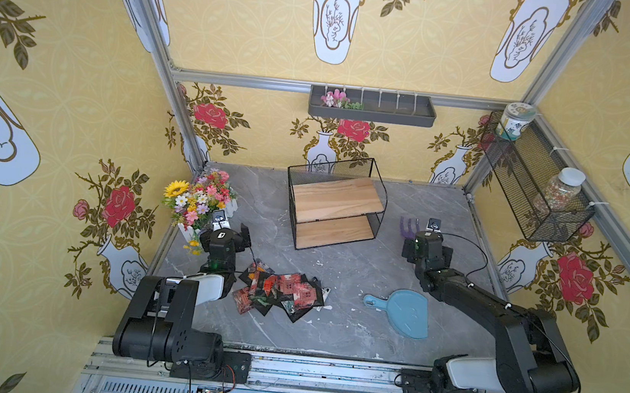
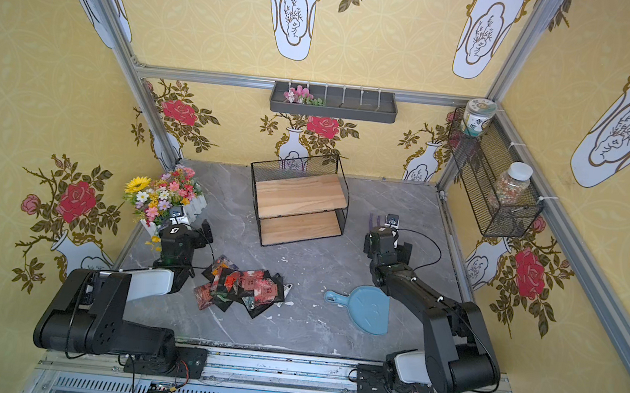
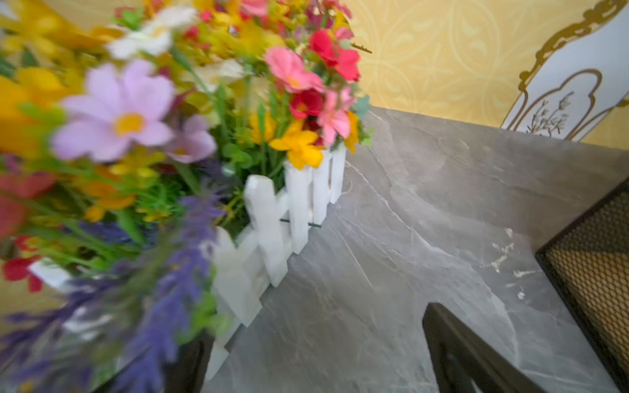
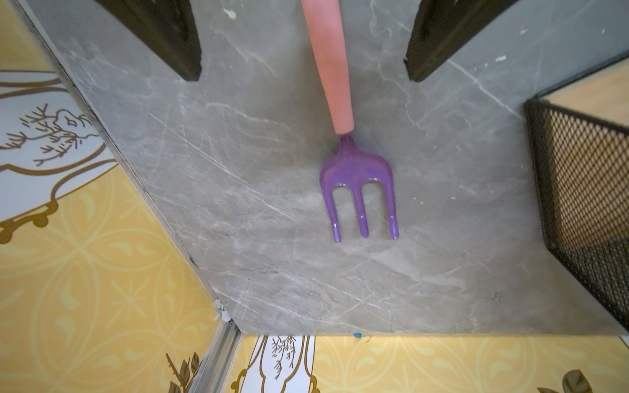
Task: Remove the tea bags from the shelf
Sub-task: Reset both arms
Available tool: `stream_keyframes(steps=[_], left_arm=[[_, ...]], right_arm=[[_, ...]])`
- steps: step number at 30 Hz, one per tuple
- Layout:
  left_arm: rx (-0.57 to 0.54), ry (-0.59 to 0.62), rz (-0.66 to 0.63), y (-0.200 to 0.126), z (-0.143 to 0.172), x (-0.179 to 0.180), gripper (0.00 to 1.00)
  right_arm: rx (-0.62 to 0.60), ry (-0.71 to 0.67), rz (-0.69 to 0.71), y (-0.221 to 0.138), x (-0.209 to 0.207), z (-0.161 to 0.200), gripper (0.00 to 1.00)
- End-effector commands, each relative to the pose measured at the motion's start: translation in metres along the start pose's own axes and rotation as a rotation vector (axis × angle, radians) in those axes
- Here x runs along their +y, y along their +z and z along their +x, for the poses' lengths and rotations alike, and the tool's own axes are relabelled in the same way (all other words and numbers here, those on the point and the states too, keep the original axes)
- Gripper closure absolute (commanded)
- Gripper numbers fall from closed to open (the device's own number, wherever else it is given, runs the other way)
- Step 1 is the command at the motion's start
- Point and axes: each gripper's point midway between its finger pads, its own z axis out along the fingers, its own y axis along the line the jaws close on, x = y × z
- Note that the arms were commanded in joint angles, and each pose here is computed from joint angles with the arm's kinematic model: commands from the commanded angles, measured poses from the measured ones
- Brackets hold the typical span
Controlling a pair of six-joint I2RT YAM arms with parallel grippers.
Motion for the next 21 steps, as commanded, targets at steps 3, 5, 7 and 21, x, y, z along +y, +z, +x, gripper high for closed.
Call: stream_keyframes(steps=[3, 5, 7, 21], left_arm=[[-0.179, -0.109, 0.089, -0.04, -0.006, 0.003, 0.0], [-0.314, -0.156, 0.028, -0.059, -0.012, 0.023, 0.0], [-0.277, -0.139, 0.036, -0.052, -0.01, 0.018, 0.0], [-0.224, -0.139, 0.01, -0.04, -0.006, 0.019, 0.0]], right_arm=[[-0.048, 0.051, -0.067, -0.005, -0.002, -0.005, 0.03], [-0.062, 0.058, -0.079, -0.008, -0.003, -0.006, 0.03], [-0.086, 0.061, -0.068, -0.014, -0.009, -0.006, 0.03], [-0.149, 0.069, -0.139, 0.013, -0.025, 0.024, 0.03]])
